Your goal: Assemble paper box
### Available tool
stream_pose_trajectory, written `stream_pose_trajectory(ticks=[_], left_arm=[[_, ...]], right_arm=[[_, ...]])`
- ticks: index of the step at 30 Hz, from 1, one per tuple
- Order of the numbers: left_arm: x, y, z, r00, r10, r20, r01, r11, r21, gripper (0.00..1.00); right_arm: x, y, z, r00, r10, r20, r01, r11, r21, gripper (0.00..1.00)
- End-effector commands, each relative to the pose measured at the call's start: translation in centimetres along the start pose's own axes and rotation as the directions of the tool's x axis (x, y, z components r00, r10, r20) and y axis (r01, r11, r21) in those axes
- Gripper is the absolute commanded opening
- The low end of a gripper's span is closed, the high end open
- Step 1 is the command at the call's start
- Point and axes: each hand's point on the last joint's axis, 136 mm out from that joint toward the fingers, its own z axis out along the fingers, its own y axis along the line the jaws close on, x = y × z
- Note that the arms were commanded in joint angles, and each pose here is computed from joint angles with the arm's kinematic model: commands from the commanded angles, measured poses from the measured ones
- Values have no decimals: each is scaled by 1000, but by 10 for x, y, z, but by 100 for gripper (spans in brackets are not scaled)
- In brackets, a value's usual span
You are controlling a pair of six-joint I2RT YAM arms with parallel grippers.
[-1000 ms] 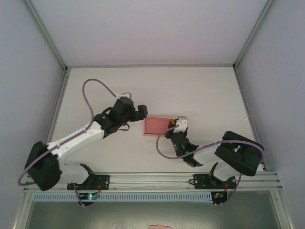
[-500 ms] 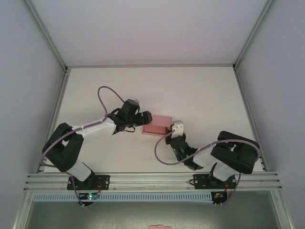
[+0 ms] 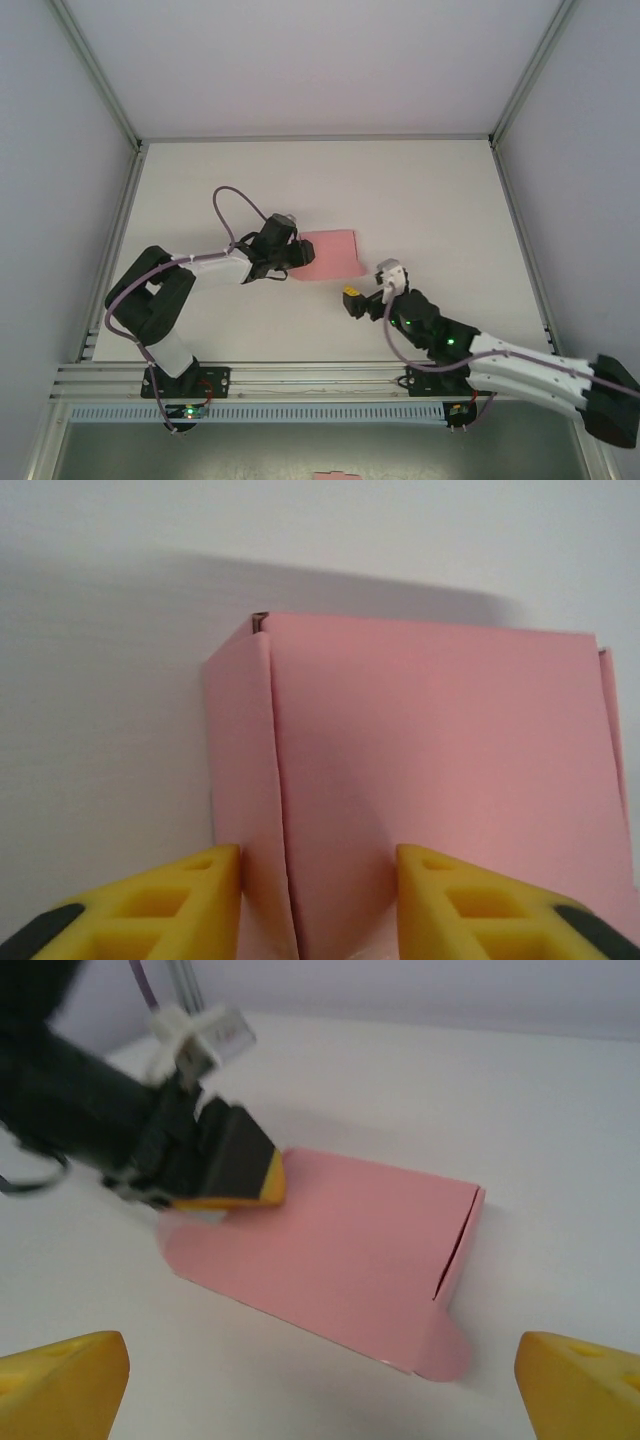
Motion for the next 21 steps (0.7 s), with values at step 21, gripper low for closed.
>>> stream_pose_trajectory(ticks=[21], left_arm=[[39, 46, -2, 994, -99, -56, 108, 972, 210, 0]], right_arm=[[5, -44, 92, 784, 487, -384, -534, 845, -19, 98]])
